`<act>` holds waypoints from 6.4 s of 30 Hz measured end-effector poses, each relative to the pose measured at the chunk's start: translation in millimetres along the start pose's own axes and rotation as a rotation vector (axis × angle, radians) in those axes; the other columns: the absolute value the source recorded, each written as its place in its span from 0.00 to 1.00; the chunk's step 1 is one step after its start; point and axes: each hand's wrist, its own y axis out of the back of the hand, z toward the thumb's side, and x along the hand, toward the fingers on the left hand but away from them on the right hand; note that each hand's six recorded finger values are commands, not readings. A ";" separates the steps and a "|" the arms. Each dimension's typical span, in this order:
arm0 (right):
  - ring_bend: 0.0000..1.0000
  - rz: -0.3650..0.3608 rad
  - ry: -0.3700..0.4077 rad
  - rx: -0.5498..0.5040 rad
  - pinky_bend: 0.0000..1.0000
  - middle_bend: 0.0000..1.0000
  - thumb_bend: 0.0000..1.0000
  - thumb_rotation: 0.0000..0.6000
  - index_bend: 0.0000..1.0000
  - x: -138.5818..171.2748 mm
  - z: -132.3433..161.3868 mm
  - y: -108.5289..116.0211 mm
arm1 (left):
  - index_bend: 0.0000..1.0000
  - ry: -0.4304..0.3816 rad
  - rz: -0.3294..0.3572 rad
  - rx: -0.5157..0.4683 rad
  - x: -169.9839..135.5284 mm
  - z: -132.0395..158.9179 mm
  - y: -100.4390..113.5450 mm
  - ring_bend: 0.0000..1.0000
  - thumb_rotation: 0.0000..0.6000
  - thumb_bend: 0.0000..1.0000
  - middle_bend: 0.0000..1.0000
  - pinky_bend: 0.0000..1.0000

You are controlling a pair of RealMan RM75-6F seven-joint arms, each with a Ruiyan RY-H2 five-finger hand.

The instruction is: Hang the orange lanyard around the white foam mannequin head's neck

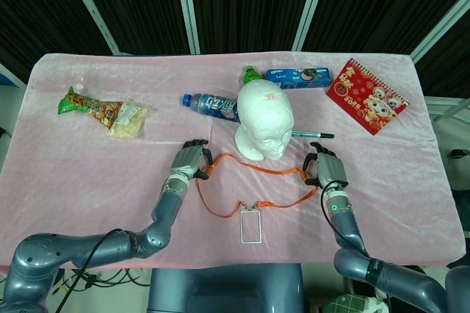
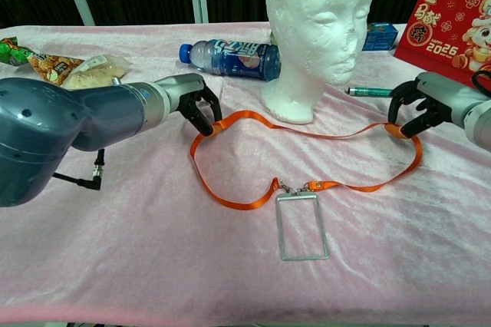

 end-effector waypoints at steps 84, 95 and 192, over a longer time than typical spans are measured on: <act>0.17 -0.315 0.173 -0.131 0.16 0.16 0.47 1.00 0.71 28.0 56.0 220.9 | 0.58 -0.417 0.425 -0.467 -51.6 35.6 140.0 0.00 1.00 0.45 0.15 0.00; 0.18 -0.305 0.161 -0.141 0.16 0.16 0.47 1.00 0.71 1.8 74.2 233.2 | 0.58 -0.380 0.478 -0.538 -40.0 24.8 148.0 0.00 1.00 0.45 0.15 0.00; 0.17 -0.311 -0.109 0.131 0.14 0.12 0.15 1.00 0.16 -31.4 -43.6 264.9 | 0.30 -0.245 0.607 -0.217 -47.5 -61.4 174.1 0.00 1.00 0.11 0.06 0.00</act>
